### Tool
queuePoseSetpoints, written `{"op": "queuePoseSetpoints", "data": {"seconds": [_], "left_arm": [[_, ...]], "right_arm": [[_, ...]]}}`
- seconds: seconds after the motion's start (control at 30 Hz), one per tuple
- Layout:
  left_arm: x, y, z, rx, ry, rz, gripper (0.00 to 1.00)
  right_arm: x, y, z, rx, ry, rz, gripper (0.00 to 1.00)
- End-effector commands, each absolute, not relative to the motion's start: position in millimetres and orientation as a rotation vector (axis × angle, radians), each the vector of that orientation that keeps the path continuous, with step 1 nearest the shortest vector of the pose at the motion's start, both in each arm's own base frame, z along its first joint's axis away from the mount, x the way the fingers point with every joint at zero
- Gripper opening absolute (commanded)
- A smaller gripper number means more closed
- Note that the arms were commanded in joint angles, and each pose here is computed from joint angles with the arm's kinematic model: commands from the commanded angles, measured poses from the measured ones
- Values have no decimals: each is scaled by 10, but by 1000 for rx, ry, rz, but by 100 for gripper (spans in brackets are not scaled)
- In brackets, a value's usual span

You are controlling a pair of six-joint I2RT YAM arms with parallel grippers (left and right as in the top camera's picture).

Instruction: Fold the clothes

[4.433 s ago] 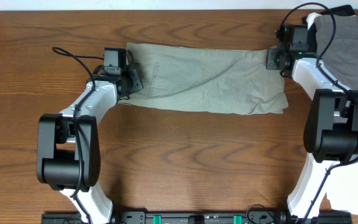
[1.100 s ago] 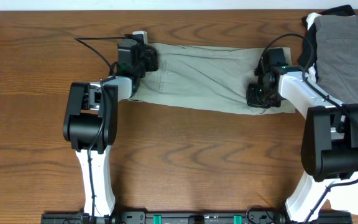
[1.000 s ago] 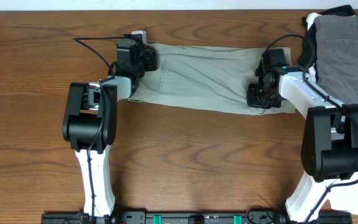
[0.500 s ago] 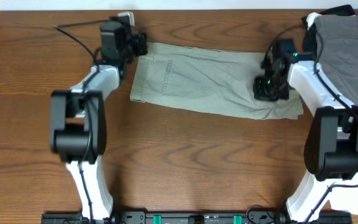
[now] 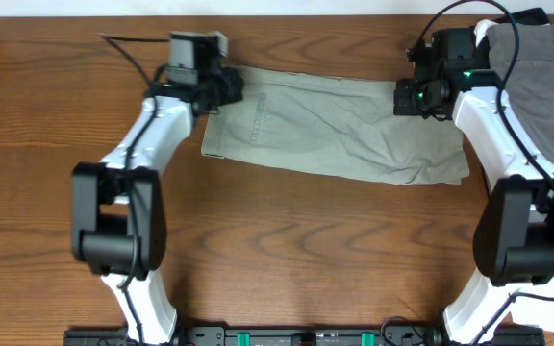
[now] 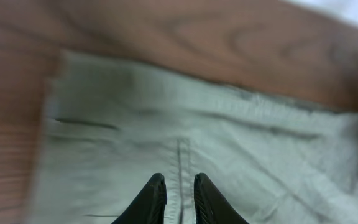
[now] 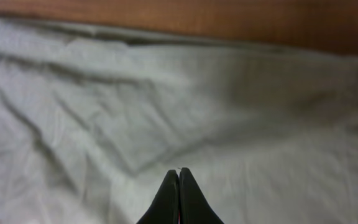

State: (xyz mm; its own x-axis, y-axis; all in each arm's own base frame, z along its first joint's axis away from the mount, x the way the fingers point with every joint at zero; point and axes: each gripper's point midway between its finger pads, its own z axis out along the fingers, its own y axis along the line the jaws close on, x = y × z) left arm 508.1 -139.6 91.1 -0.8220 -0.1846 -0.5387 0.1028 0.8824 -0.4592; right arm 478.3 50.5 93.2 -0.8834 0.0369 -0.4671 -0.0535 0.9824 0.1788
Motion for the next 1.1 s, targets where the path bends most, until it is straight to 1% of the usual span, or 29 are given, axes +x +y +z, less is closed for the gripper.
{"op": "queuePoseSetpoints", "data": {"seconds": [0.0, 0.13, 0.3, 0.43, 0.53, 0.63, 0.83, 0.97, 1.07], "left_arm": [[4960, -1621, 611, -22, 2526, -663, 18], [4911, -1708, 376, -11, 2573, -640, 19], [4879, -1685, 134, -25, 2620, -594, 19], [4859, -1680, 40, -29, 2639, -591, 19], [4857, -1683, 32, -28, 2641, -591, 19], [4864, -1685, 37, -13, 2636, -587, 19], [4866, -1680, 35, 11, 2633, -577, 19], [4866, -1679, 35, 11, 2633, -576, 19], [4865, -1679, 35, 11, 2633, -576, 19]], "right_arm": [[4848, 580, 660, -52, 2661, 272, 1], [4984, 745, 423, -138, 2632, 350, 1], [5147, 856, 106, -167, 2594, 424, 1], [5291, 806, -131, -163, 2563, 383, 1], [5426, 754, -182, -154, 2513, 361, 1], [5560, 746, -70, -145, 2445, 361, 1], [5752, 845, 368, -160, 2300, 422, 1], [5744, 915, 605, -188, 2261, 467, 1], [5655, 837, 591, -158, 2318, 430, 1]]}}
